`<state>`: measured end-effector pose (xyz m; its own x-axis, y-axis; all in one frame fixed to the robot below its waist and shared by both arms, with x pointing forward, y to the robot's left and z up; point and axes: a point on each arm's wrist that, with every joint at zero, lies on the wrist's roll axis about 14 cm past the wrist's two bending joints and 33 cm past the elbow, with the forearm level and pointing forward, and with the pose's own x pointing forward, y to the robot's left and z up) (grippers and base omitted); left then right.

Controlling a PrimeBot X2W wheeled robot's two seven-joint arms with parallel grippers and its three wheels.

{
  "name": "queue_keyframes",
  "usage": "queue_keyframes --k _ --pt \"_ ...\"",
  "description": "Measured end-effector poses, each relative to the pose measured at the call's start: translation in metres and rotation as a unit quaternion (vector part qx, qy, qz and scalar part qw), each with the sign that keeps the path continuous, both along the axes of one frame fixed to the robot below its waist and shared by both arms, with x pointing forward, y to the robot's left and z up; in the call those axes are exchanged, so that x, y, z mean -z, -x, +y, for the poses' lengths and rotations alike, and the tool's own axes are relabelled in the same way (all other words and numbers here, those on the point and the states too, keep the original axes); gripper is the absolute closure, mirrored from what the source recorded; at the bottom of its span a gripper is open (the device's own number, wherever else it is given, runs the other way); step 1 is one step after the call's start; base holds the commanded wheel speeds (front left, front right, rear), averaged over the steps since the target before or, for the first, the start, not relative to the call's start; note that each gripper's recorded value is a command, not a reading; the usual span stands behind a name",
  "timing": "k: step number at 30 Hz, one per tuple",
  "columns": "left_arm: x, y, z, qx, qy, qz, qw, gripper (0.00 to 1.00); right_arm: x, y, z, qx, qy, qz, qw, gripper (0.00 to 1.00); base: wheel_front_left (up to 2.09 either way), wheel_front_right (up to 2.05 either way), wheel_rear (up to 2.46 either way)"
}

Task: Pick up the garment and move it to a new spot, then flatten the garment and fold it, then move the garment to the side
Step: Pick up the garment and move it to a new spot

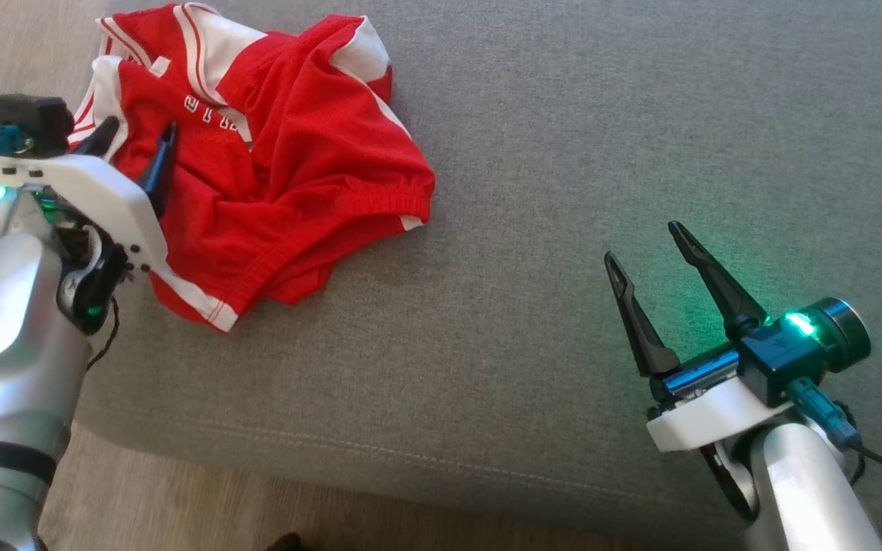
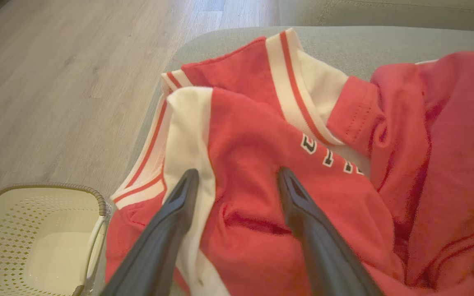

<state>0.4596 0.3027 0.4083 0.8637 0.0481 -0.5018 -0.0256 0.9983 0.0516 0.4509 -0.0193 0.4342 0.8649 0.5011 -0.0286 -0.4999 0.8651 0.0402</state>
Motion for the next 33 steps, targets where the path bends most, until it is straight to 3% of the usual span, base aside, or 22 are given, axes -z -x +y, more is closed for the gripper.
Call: queue_keyframes --k 8,9,10,18,23,29,33 --pt "0.022 0.01 0.005 0.002 -0.021 0.017 1.0 0.02 0.008 -0.001 0.003 -0.003 -0.001 0.009 1.0 0.0 0.0 0.0 0.0" --pt "0.021 0.009 0.005 0.004 -0.023 0.013 1.0 0.62 0.008 -0.001 0.003 -0.004 -0.001 0.009 1.0 0.0 0.0 0.0 0.0" --pt "0.019 0.007 0.003 0.007 -0.023 0.005 1.0 1.0 0.007 0.0 0.003 -0.005 -0.001 0.009 1.0 0.0 0.0 0.0 0.0" --pt "-0.004 -0.002 -0.007 0.029 -0.026 -0.06 0.997 1.0 -0.002 0.002 0.003 -0.003 -0.008 0.003 1.0 0.0 0.0 0.0 0.0" --pt "-0.062 -0.025 -0.013 0.05 -0.028 -0.149 0.987 1.0 -0.017 0.005 0.002 0.0 -0.021 -0.009 1.0 0.0 0.0 0.0 0.0" --pt "-0.178 -0.045 -0.034 0.081 -0.047 -0.314 0.945 1.0 -0.04 0.011 -0.001 0.005 -0.04 -0.026 0.999 0.0 0.0 0.0 0.0" --pt "-0.217 -0.046 -0.064 0.122 -0.047 -0.371 0.919 1.0 -0.052 0.015 -0.011 0.019 -0.048 -0.034 0.998 0.0 0.0 0.0 0.0"
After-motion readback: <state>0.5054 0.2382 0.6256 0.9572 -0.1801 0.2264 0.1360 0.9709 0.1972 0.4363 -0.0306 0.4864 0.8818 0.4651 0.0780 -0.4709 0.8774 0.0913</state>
